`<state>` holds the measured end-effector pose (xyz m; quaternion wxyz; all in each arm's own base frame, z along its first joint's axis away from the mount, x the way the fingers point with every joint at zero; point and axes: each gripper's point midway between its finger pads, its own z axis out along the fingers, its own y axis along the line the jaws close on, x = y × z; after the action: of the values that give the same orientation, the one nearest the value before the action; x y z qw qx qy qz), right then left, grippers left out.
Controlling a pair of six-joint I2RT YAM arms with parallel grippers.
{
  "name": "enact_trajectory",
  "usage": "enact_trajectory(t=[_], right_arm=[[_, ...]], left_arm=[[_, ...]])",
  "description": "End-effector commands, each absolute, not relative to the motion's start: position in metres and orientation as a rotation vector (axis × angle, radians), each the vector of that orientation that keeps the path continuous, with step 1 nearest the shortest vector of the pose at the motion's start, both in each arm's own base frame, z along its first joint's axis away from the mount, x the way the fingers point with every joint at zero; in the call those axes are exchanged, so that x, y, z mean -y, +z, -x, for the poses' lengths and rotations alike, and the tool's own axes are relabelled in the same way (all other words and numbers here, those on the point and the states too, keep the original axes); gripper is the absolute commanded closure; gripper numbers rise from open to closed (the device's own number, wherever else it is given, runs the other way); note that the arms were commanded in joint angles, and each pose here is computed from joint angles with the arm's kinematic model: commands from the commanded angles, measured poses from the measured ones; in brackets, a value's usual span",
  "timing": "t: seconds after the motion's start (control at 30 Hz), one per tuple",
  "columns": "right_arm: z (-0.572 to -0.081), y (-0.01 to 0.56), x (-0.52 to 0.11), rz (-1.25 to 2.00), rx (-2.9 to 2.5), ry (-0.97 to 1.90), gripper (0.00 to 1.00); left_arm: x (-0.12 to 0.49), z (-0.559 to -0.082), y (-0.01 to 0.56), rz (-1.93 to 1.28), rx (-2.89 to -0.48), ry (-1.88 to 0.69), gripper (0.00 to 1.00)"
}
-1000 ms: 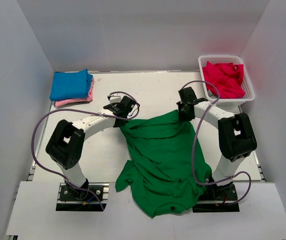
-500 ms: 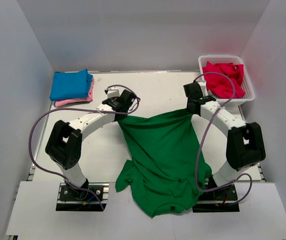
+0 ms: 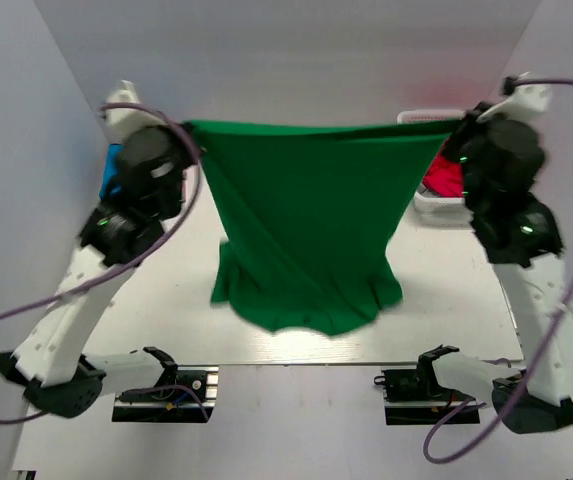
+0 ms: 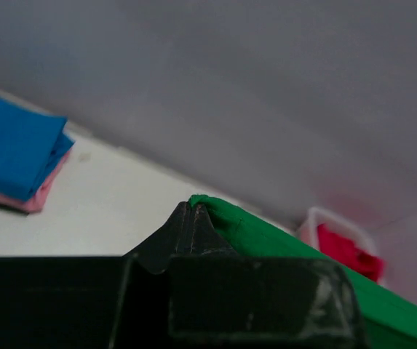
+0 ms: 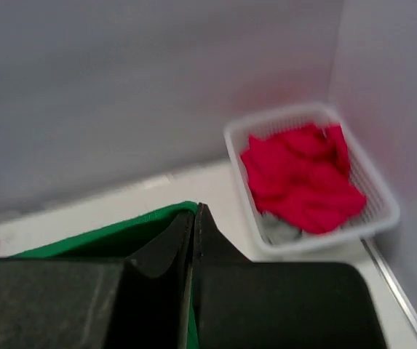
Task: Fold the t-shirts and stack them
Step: Flatten out the tshirt
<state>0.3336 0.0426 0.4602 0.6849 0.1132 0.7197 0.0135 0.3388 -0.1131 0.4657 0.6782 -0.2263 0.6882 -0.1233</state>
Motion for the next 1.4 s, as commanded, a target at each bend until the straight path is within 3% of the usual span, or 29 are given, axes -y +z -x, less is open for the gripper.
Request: enact_trajectory(t=[0.0,0.13,0.37,0.5,0.73,0.87,1.03,1.2,1.23,1.3,1.37], right_arm=[[-0.299,0.528,-0.041,-0.137,-1.483,0.073,1.0],[-0.249,0.595,-0.043,-0.049,-1.344,0.171,1.0],[-0.136,0.672,-0.042,0.094,-1.045,0.355,1.0],[-0.103,0.686,-0.045,0.144,-0.963,0.408,1.0],[-0.063,0.698,-0.043,0.19,-0.868,0.456,1.0],[-0.075,0.697,-0.035,0.132,-0.886,0.42,1.0],[-0.129,0.681,-0.054,0.139,-0.972,0.412,1.0],[-0.225,0.631,-0.057,0.024,-1.166,0.289,1.0],[-0.272,0.597,-0.068,0.021,-1.261,0.249,1.0],[-0.301,0.575,-0.059,-0.056,-1.306,0.167,1.0],[-0.359,0.509,-0.07,-0.071,-1.459,0.092,1.0]], left_arm=[[0.097,-0.297,0.54,0.398,-1.393,-0.394,1.0],[0.085,-0.249,0.611,0.325,-1.254,-0.543,1.0],[0.073,-0.179,0.67,0.189,-1.125,-0.715,1.0],[0.059,-0.14,0.684,0.159,-1.044,-0.788,1.0],[0.055,-0.113,0.694,0.112,-1.009,-0.851,1.0],[0.057,-0.113,0.696,0.102,-1.007,-0.857,1.0],[0.074,-0.163,0.678,0.159,-1.1,-0.779,1.0],[0.087,-0.26,0.616,0.333,-1.275,-0.518,1.0],[0.091,-0.275,0.602,0.352,-1.308,-0.468,1.0],[0.099,-0.321,0.551,0.428,-1.401,-0.306,1.0],[0.104,-0.356,0.499,0.455,-1.493,-0.163,1.0]])
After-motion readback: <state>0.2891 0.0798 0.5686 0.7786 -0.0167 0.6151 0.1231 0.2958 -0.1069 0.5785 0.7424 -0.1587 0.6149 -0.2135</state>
